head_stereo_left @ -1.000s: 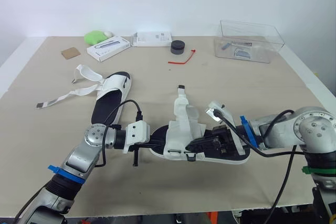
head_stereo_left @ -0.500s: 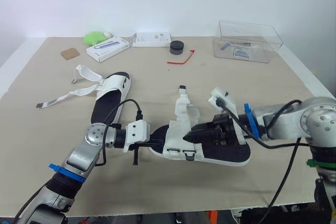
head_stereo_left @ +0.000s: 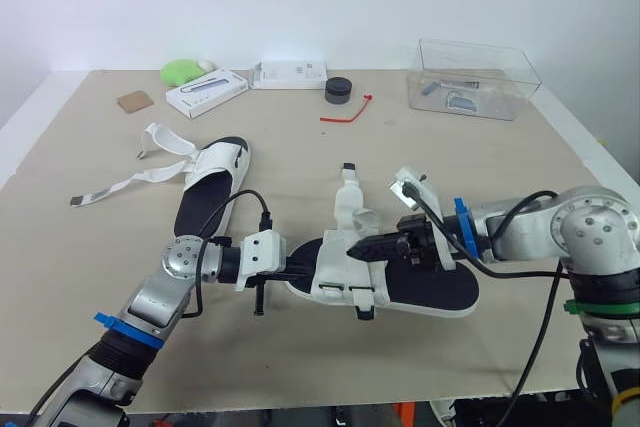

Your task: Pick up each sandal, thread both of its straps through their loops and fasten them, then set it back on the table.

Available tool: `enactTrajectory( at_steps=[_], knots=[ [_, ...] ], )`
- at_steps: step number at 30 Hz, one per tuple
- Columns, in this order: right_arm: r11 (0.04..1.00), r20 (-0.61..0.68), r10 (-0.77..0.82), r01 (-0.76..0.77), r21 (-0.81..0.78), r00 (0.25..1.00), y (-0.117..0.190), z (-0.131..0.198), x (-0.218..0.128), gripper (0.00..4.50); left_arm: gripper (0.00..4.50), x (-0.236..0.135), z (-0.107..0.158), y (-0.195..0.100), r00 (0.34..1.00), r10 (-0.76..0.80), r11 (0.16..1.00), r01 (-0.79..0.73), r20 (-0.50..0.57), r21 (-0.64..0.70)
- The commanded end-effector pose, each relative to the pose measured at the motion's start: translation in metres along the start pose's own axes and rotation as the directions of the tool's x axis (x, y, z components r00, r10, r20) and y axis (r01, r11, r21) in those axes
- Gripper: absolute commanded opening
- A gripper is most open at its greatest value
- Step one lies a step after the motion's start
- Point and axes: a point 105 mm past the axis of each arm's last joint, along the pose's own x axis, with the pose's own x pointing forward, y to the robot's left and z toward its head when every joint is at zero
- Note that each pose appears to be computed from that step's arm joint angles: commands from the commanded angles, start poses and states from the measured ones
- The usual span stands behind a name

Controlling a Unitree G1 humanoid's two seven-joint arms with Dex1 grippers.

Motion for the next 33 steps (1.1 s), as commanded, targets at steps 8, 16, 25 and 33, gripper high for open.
enactTrajectory(
  at_steps=[8, 16, 25, 33],
  knots=[
    [0.993, -0.027, 0.065, -0.068, -0.101, 0.997, 0.032, -0.013, -0.011, 0.57, 0.0, -0.001, -0.013, -0.004, 0.999, -0.005, 1.0, 0.004, -0.051, -0.027],
    [0.986, -0.057, 0.048, -0.056, -0.157, 0.997, 0.027, -0.013, -0.038, 3.35, 0.0, -0.001, -0.012, 0.001, 0.999, 0.0, 1.0, -0.001, -0.051, -0.022],
    [0.982, -0.129, 0.164, -0.174, -0.077, 0.978, 0.036, -0.058, -0.029, 4.0, 0.0, -0.005, -0.012, 0.009, 0.998, 0.024, 1.0, -0.025, -0.058, -0.019],
    [0.993, -0.02, 0.056, -0.057, -0.103, 0.998, 0.006, -0.047, -0.013, 4.0, 0.0, -0.01, -0.014, 0.014, 0.996, 0.051, 0.999, -0.052, -0.078, -0.006]
  ],
)
